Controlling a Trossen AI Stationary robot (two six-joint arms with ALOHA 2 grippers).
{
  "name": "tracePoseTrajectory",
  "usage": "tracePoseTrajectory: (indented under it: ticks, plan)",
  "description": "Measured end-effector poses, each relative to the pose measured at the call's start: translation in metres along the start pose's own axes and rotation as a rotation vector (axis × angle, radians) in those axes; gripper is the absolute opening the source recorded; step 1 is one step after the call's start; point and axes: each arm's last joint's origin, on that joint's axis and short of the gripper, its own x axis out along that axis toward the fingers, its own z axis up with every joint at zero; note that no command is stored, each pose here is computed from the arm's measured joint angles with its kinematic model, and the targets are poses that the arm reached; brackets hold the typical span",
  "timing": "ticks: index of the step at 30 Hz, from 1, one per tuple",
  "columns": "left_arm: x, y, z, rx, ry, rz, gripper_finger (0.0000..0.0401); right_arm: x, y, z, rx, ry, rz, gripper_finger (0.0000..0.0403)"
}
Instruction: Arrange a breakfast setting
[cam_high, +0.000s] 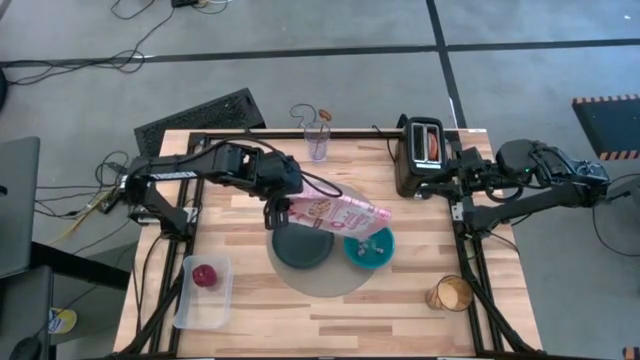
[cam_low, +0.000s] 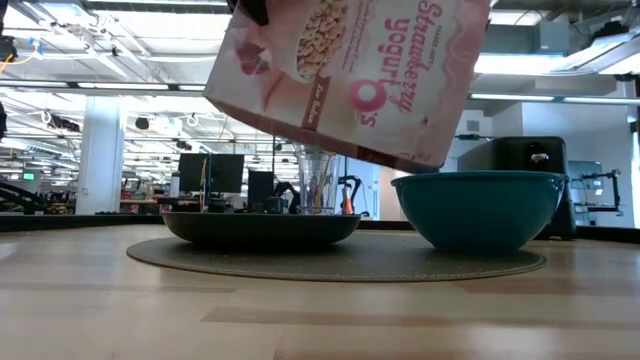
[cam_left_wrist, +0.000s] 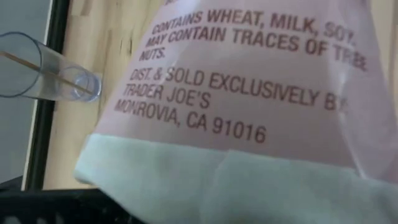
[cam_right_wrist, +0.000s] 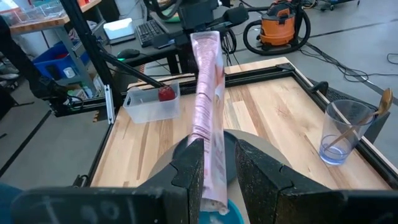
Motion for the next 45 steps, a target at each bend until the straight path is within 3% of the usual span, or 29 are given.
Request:
tracePoseTrajectory:
  ticks: [7, 20, 29, 45]
  plan:
    - [0.015, -0.006, 0.006, 0.038, 0.035, -0.024, 0.0134, 0.0, 0.0, 0.0, 0.0, 0.0, 0.0, 0.0121]
    - [-0.014, -0.006, 0.01, 0.029, 0.018, -0.019, 0.0135, 0.0, 0.0, 0.0, -0.009, 0.002, 0.0, 0.0121]
    - [-0.002, -0.01, 0.025, 0.066, 0.111, 0.002, 0.0135, 0.0, 0.0, 0.0, -0.007, 0.004, -0.001, 0.0121]
    - [-0.004, -0.011, 0.036, 0.078, 0.081, 0.018, 0.0135, 0.0, 0.0, -0.002, -0.003, 0.02, -0.004, 0.0121]
